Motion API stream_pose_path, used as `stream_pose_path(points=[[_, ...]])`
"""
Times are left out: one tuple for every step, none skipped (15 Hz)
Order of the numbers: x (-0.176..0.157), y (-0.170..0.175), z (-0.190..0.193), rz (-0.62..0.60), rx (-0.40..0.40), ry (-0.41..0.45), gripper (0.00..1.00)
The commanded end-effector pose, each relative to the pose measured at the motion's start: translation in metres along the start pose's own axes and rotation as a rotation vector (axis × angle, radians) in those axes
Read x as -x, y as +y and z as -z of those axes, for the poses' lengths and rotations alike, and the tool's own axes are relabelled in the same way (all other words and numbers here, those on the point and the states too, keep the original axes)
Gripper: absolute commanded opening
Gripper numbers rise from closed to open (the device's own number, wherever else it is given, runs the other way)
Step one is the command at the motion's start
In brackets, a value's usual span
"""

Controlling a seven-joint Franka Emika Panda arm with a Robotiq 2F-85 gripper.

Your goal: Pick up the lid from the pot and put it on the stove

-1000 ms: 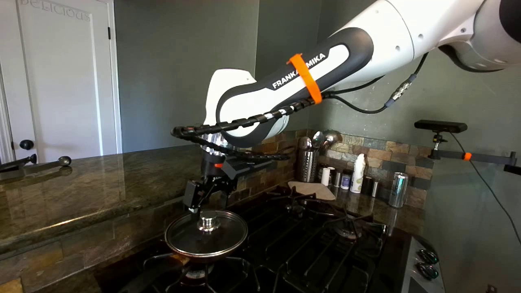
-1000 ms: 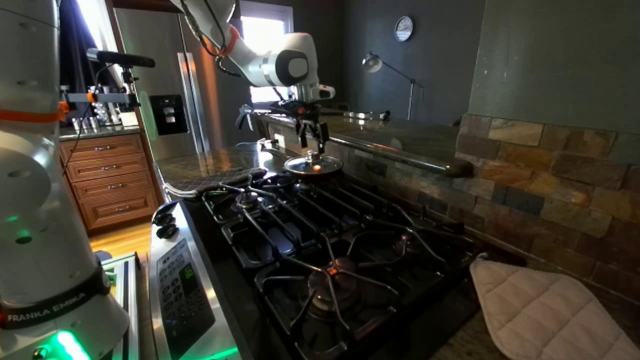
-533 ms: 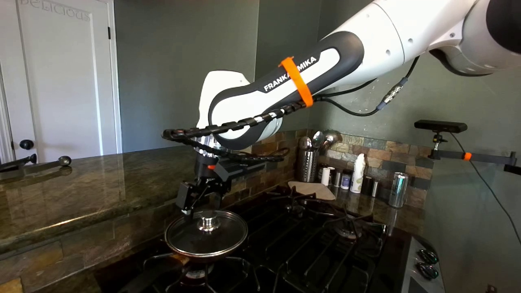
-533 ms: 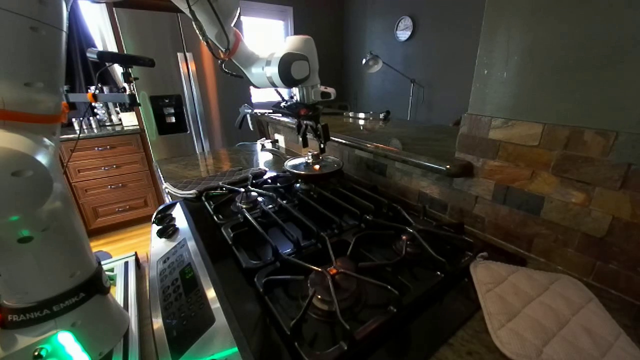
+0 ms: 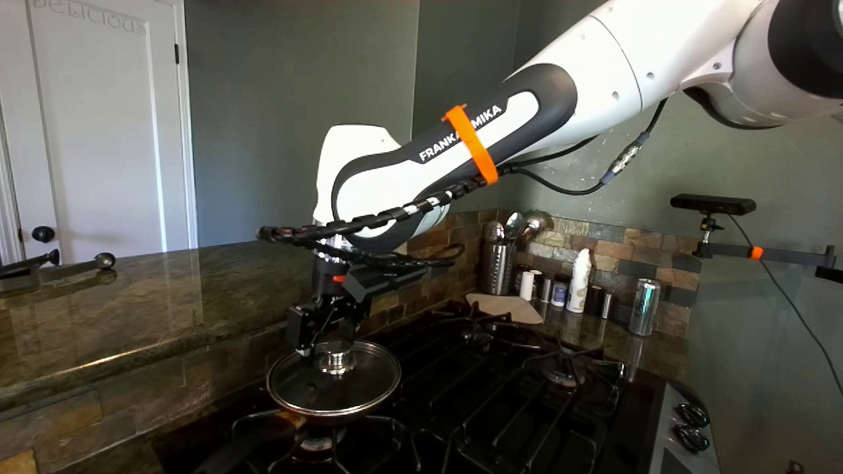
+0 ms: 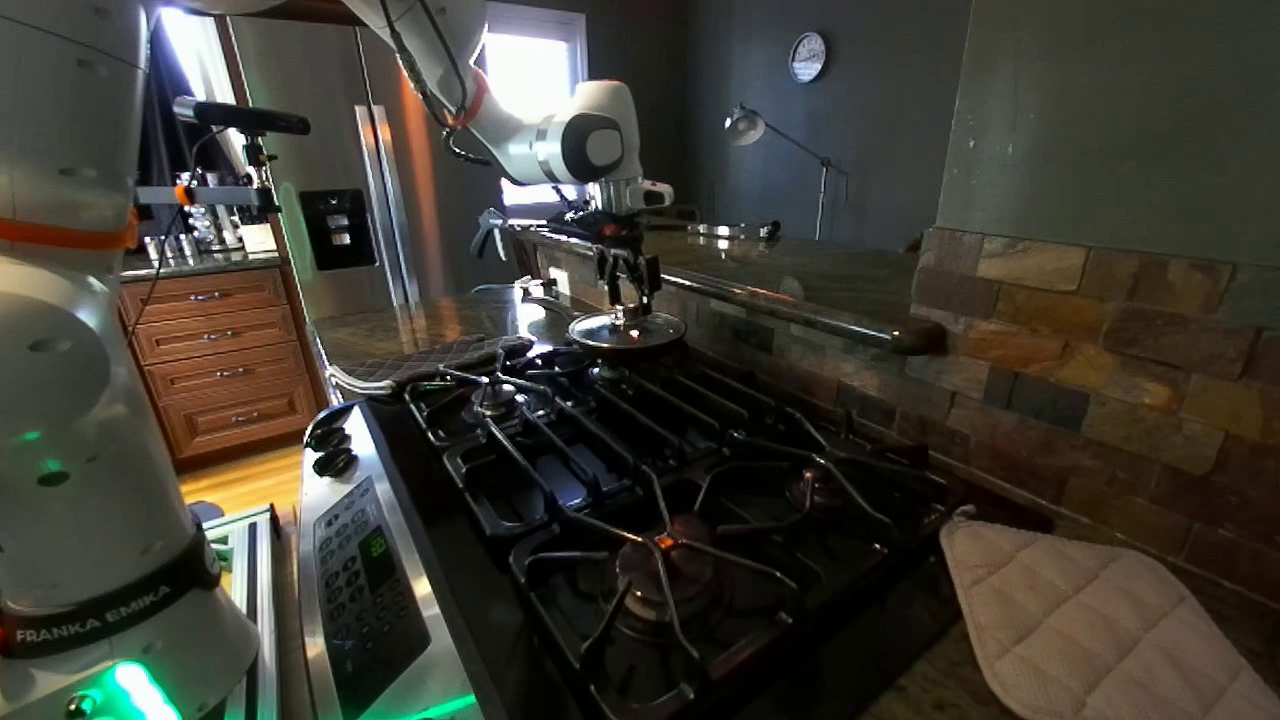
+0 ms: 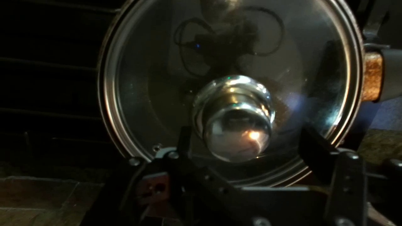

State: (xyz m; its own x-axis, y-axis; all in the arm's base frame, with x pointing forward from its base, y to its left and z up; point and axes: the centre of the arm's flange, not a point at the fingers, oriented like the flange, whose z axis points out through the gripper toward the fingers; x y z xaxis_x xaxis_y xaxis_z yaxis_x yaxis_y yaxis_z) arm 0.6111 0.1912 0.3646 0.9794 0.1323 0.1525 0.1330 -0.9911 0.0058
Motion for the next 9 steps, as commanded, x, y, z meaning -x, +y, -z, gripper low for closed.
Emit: stream_pose_path(points=[[-0.0018, -0.0057, -0.0016, -0.008, 0.027, -0.03, 0.95], [-0.0011, -0.006, -0.001, -0.007, 0.028, -0.035, 0.91], [-0.0007, -0.0065, -0.0006, -0.007, 0.028, -0.039, 0.9], [-0.0001, -0.0071, -0.0002, -0.005, 0.028, -0.042, 0.9], [0.0003, -0.0075, -0.0001, -0.005, 0.027, -0.046, 0.9], [0.0006, -0.0075, 0.0, -0.005, 0.028, -0.048, 0.89], [0.0011, -0.0074, 0.0002, -0.006, 0.031, -0.053, 0.81], [0.0015, -0.0073, 0.0003, -0.006, 0.033, -0.057, 0.7], [0.002, -0.0072, 0.0005, -0.007, 0.034, -0.061, 0.61]])
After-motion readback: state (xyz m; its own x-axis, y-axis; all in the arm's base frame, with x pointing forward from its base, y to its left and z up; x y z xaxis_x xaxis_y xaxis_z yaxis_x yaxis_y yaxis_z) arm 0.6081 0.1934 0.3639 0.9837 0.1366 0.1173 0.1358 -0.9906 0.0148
